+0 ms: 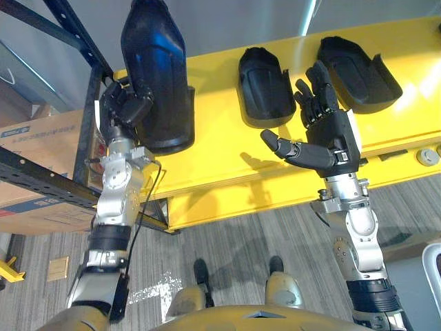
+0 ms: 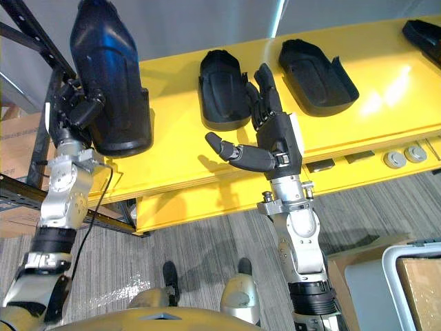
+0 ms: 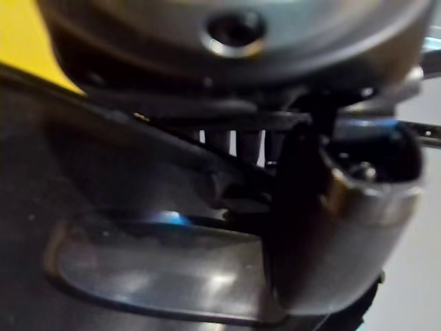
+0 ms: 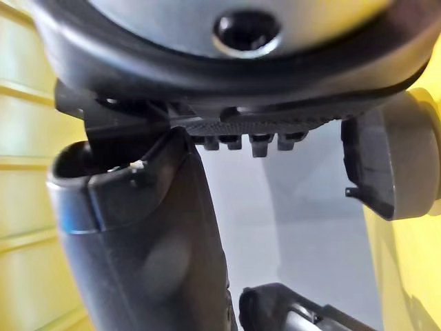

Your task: Walk over and take three plastic housings, then place them on the shelf

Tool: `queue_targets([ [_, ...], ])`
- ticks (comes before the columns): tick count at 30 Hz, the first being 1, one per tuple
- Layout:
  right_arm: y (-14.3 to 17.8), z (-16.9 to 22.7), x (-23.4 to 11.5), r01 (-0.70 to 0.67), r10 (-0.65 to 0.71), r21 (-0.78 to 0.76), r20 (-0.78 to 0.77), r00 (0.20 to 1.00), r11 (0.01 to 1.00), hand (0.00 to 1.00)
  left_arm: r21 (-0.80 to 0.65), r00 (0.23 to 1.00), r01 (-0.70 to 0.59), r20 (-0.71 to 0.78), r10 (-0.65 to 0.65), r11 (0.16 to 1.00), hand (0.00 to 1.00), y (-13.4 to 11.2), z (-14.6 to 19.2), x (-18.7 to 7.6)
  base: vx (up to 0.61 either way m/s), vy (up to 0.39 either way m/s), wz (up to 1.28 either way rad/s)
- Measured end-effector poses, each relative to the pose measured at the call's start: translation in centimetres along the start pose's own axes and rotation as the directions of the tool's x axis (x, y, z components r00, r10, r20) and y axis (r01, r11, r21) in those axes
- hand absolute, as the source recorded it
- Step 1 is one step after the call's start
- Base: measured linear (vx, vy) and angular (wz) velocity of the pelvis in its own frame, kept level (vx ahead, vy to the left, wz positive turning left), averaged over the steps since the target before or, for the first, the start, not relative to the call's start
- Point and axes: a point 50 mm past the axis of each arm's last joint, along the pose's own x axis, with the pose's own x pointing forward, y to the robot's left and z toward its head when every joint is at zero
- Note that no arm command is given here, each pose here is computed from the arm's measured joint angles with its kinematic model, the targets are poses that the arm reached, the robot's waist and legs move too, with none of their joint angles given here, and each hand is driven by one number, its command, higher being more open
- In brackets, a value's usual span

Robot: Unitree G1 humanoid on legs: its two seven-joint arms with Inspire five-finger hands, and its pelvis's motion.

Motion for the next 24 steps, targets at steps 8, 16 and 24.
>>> queue_targets([
  [8, 1.4, 0.6, 2.3, -0.080, 0.079, 0.019, 0.042, 0.996, 0.997, 1.00, -0.060, 0.999, 0.039, 0.018, -0.038, 0.997, 0.00, -2.1, 1.7, 2.3, -0.02, 0.004, -0.02],
  [16, 1.5, 1.4, 3.9, -0.106, 0.106, -0.001, 0.075, 0.992, 0.994, 1.00, -0.040, 1.000, -0.008, 0.017, 0.008, 0.999, 0.00, -2.5, 3.3, 4.3, -0.02, -0.006, -0.01],
  [24, 1.6, 1.5, 4.2, -0.087, 0.087, -0.006, 0.071, 0.994, 0.996, 1.00, -0.021, 0.999, -0.019, 0.027, 0.020, 1.000, 1.00, -3.3, 4.4, 5.0, -0.01, -0.002, 0.02],
])
